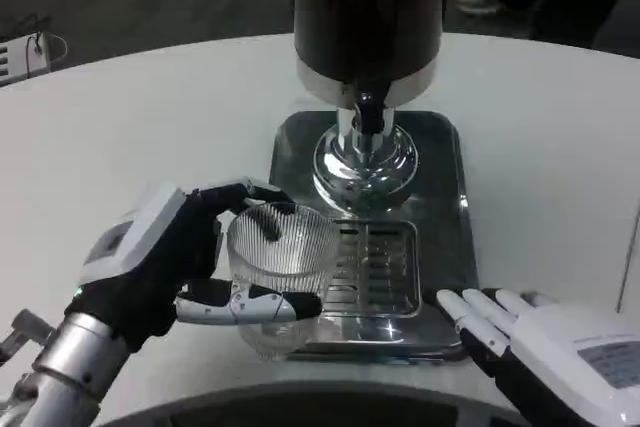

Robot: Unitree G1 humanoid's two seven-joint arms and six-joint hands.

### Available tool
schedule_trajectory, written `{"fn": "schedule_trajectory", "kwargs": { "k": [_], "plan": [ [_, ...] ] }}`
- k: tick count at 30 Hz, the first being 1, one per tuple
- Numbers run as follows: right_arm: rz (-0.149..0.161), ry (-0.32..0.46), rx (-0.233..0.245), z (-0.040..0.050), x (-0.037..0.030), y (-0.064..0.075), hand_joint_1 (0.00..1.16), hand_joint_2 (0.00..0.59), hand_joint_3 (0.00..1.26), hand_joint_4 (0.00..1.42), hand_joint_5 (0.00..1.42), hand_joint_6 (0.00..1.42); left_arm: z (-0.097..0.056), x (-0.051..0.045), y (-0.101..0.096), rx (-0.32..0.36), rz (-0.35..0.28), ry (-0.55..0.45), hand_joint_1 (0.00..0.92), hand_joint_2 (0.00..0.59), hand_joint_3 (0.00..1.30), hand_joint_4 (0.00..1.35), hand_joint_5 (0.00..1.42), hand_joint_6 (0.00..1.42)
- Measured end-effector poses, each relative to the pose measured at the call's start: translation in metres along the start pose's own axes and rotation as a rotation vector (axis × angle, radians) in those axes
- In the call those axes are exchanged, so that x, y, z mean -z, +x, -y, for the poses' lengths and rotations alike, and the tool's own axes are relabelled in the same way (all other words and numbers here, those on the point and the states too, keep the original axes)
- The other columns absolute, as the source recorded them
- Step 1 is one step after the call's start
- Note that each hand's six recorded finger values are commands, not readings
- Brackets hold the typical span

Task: Grasp the cup under the faucet to collect the drink, then remove the cup.

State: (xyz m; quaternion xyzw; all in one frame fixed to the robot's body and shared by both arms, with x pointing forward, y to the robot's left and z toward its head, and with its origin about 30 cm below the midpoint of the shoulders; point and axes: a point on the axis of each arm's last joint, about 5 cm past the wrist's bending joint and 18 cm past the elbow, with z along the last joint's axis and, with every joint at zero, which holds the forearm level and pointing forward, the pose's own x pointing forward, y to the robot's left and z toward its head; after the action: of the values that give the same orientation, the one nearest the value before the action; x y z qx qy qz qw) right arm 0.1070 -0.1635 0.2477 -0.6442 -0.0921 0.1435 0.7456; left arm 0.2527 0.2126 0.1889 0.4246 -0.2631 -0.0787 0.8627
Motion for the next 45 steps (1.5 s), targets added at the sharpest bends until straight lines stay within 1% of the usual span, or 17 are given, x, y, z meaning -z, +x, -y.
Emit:
{"fn": "schedule_trajectory", "kwargs": {
  "k": [3,6,8,11,14,16,20,23,26,29,34,37,39,40,42,45],
  "plan": [
    [0.001,0.0,0.016,0.0017,0.0012,0.0,0.55,0.421,0.0,0.0,0.0,0.0,0.003,0.0044,0.01,-0.003,-0.013,0.012,0.583,0.0,0.99,1.15,1.34,1.42],
    [0.015,-0.002,0.033,0.0038,0.0014,0.0,0.55,0.421,0.0,0.0,0.0,0.0,0.003,0.0053,0.02,-0.016,-0.011,0.029,0.581,0.0,0.99,1.15,1.34,1.42],
    [0.017,-0.002,0.038,0.0045,0.0016,0.001,0.55,0.421,0.0,0.0,0.0,0.0,0.003,0.0055,0.026,-0.027,-0.007,0.038,0.581,0.0,0.99,1.15,1.34,1.42],
    [0.027,0.002,0.029,0.0044,0.0017,0.0,0.55,0.421,0.0,0.0,0.0,0.0,0.007,0.0063,0.033,-0.035,-0.007,0.038,0.581,0.0,0.99,1.15,1.34,1.42],
    [0.026,-0.001,0.022,0.0036,0.0023,-0.001,0.55,0.421,0.0,0.0,0.0,0.0,0.012,0.0069,0.039,-0.03,-0.008,0.041,0.581,0.0,0.99,1.15,1.34,1.42],
    [0.029,0.0,0.013,0.0025,0.0028,-0.002,0.55,0.421,0.0,0.0,0.0,0.0,0.013,0.0056,0.045,-0.026,0.003,0.057,0.581,0.0,0.99,1.15,1.34,1.42],
    [0.031,-0.008,0.004,0.002,0.0029,-0.003,0.55,0.421,0.0,0.0,0.0,0.0,0.019,0.0042,0.053,-0.034,0.01,0.055,0.581,0.0,0.99,1.15,1.34,1.42],
    [0.039,-0.01,0.001,0.0018,0.0028,-0.003,0.55,0.421,0.0,0.0,0.0,0.0,0.027,0.0011,0.062,-0.045,0.02,0.046,0.581,0.0,0.99,1.15,1.34,1.42],
    [0.046,-0.015,-0.001,0.0014,0.0024,-0.004,0.55,0.421,0.0,0.0,0.0,0.0,0.032,-0.0031,0.069,-0.042,0.044,0.057,0.581,0.0,0.99,1.15,1.34,1.42],
    [0.046,-0.019,-0.011,0.0004,0.0022,-0.004,0.55,0.421,0.0,0.0,0.0,0.0,0.036,-0.0065,0.074,-0.039,0.06,0.052,0.581,0.0,0.99,1.15,1.34,1.42],
    [0.045,-0.027,-0.025,-0.0013,0.0022,-0.005,0.55,0.421,0.0,0.0,0.0,0.0,0.044,-0.0092,0.078,-0.052,0.064,0.041,0.585,0.0,0.98,1.14,1.34,1.42],
    [0.046,-0.028,-0.026,-0.0014,0.0022,-0.006,0.55,0.421,0.0,0.0,0.0,0.0,0.046,-0.0129,0.082,-0.041,0.087,0.065,0.588,0.0,0.94,1.07,1.28,1.42],
    [0.046,-0.029,-0.025,-0.0014,0.0022,-0.006,0.55,0.421,0.0,0.0,0.0,0.0,0.046,-0.0144,0.083,-0.036,0.099,0.076,0.577,0.0,0.9,0.99,1.22,1.42],
    [0.046,-0.029,-0.026,-0.0014,0.0022,-0.006,0.55,0.421,0.0,0.0,0.0,0.0,0.047,-0.0148,0.083,-0.036,0.101,0.077,0.567,0.0,0.87,0.95,1.19,1.41],
    [0.044,-0.029,-0.026,-0.0014,0.0023,-0.006,0.55,0.421,0.0,0.0,0.0,0.0,0.048,-0.0156,0.083,-0.031,0.106,0.079,0.558,0.0,0.84,0.92,1.17,1.41],
    [0.043,-0.027,-0.028,-0.0016,0.0026,-0.006,0.55,0.419,0.0,0.0,0.0,0.0,0.048,-0.0163,0.083,-0.026,0.11,0.083,0.529,0.0,0.8,0.84,1.11,1.4]
  ]
}}
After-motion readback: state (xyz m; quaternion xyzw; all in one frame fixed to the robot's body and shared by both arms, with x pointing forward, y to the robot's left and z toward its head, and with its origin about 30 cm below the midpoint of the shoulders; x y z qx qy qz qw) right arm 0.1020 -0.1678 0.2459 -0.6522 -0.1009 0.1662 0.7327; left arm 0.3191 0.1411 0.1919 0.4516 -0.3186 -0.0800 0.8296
